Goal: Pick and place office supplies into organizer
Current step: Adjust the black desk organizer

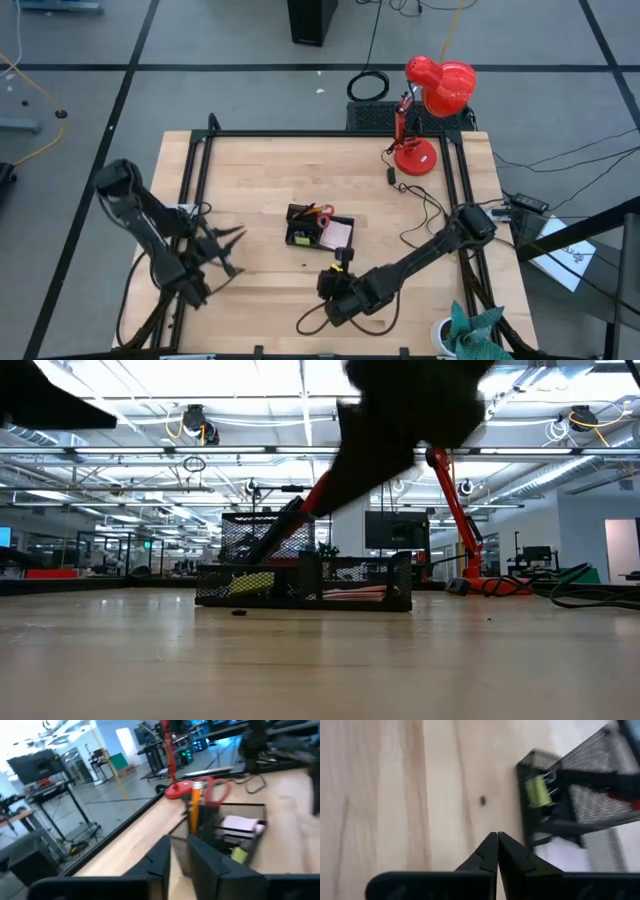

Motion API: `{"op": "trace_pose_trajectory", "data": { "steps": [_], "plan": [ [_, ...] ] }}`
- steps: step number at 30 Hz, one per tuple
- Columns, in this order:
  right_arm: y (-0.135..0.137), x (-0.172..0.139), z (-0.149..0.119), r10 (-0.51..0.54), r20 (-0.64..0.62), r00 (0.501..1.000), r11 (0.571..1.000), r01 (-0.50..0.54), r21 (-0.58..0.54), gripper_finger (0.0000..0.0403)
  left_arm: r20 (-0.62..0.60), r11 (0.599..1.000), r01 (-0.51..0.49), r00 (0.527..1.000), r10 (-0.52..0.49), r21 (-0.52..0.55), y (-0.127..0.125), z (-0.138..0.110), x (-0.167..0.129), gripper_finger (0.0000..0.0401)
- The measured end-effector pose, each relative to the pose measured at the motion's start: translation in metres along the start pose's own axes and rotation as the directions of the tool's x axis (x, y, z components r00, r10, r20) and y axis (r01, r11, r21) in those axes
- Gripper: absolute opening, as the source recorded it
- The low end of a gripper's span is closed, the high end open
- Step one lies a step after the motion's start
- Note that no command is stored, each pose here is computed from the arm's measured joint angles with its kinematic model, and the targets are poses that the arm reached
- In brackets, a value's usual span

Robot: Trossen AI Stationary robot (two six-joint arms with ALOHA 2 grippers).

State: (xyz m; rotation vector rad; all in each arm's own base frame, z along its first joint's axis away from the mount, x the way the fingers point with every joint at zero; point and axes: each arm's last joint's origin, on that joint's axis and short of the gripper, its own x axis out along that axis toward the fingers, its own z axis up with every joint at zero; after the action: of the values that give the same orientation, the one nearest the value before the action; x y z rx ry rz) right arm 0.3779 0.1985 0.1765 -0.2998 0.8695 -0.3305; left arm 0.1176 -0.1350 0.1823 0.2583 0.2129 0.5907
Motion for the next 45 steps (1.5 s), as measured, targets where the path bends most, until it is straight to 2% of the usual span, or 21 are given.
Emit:
{"op": "trace_pose_trajectory", "data": {
  "steps": [5, 12, 17, 25, 37, 45],
  "plan": [
    [0.010, 0.015, -0.018, 0.052, 0.050, 0.997, 0.998, -0.053, 0.027, 0.0001, -0.011, 0.996, -0.022, 1.000, 0.021, -0.082, 0.030, -0.008, 0.007, 0.0008],
    [0.014, 0.021, -0.036, 0.052, 0.047, 0.998, 0.996, -0.055, 0.068, 0.0001, -0.025, 0.986, -0.038, 0.999, 0.035, -0.160, 0.048, -0.019, 0.013, 0.0003],
    [0.004, 0.034, -0.050, 0.019, 0.000, 1.000, 0.991, -0.019, 0.133, 0.0000, -0.075, 0.985, -0.029, 0.997, 0.017, -0.172, 0.041, -0.030, 0.018, 0.0003],
    [-0.008, 0.046, -0.062, -0.017, -0.064, 0.998, 0.980, 0.029, 0.197, 0.0000, -0.153, 0.993, 0.043, 0.986, -0.060, -0.114, 0.022, -0.034, 0.027, 0.0008],
    [-0.025, 0.048, -0.077, -0.151, -0.204, 0.967, 0.949, 0.200, 0.246, 0.0000, -0.199, 0.996, 0.021, 0.979, -0.038, -0.088, 0.022, -0.032, 0.038, 0.0003],
    [-0.038, 0.057, -0.075, -0.176, -0.233, 0.956, 0.942, 0.232, 0.243, 0.0000, -0.217, 0.997, 0.017, 0.976, -0.034, -0.080, 0.022, -0.032, 0.041, 0.0009]
  ]
}}
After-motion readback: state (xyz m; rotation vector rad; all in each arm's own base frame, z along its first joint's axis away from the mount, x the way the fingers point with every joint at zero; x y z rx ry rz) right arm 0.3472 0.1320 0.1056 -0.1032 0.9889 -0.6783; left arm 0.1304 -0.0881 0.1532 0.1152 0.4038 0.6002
